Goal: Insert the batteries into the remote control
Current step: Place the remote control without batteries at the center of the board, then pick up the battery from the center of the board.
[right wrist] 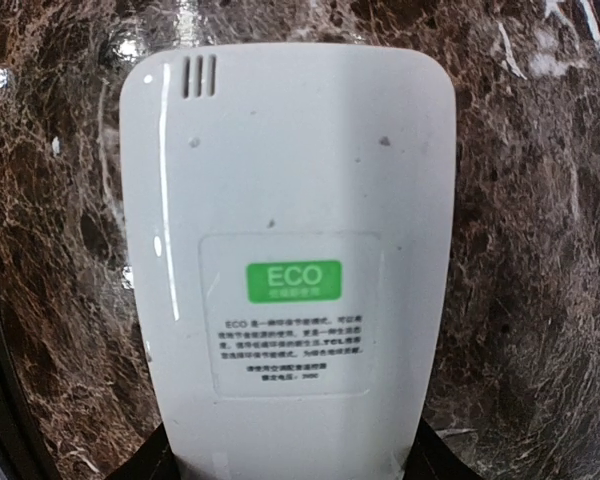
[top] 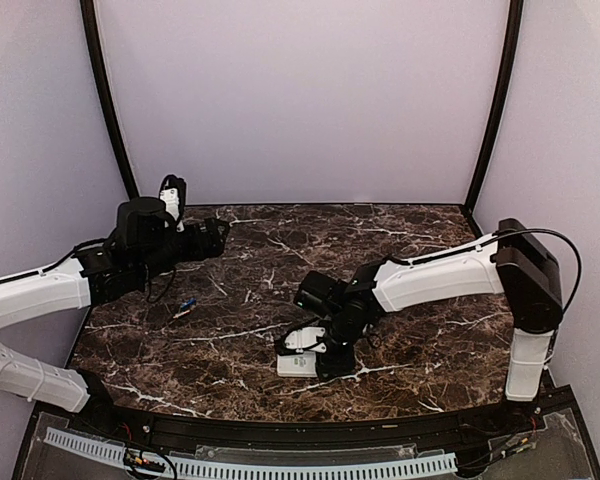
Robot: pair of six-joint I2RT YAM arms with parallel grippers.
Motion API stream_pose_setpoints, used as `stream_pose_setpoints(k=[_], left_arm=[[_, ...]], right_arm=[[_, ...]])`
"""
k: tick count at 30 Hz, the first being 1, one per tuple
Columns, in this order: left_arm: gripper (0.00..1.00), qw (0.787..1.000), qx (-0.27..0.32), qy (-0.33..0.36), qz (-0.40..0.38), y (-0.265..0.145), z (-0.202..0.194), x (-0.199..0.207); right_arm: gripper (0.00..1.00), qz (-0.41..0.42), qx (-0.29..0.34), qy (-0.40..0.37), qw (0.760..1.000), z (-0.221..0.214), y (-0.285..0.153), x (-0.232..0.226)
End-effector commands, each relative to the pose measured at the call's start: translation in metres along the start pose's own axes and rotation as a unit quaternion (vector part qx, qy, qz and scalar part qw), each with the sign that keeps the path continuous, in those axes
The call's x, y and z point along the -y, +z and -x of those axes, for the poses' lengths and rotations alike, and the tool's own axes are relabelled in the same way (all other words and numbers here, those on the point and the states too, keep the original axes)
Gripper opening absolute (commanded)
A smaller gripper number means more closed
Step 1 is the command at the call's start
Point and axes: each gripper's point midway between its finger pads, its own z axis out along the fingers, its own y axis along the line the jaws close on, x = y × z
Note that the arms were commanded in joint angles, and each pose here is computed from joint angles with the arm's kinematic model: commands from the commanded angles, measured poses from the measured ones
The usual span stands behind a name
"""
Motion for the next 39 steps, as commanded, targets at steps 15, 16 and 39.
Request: stream_pose_setpoints(k=[15, 16, 39], left_arm=[[0.99, 0.997, -0.069, 0.006, 0.031, 0.016, -0.034, -0.02], [0.99, 0.997, -0.072, 0.007, 0.031, 0.017, -0.035, -0.019], [0.65, 0.78, -0.525, 0.312, 0.132, 0.004, -0.143, -0.127]], right_arm=[[0.6, 0.002, -0.075, -0.03, 0.997, -0.012, 0.027, -0.003], [0.61, -0.002, -0.075, -0.03, 0.997, -0.012, 0.027, -0.001], [0.72, -0.05, 0.073, -0.044, 0.995, 0.047, -0.053, 0.002]])
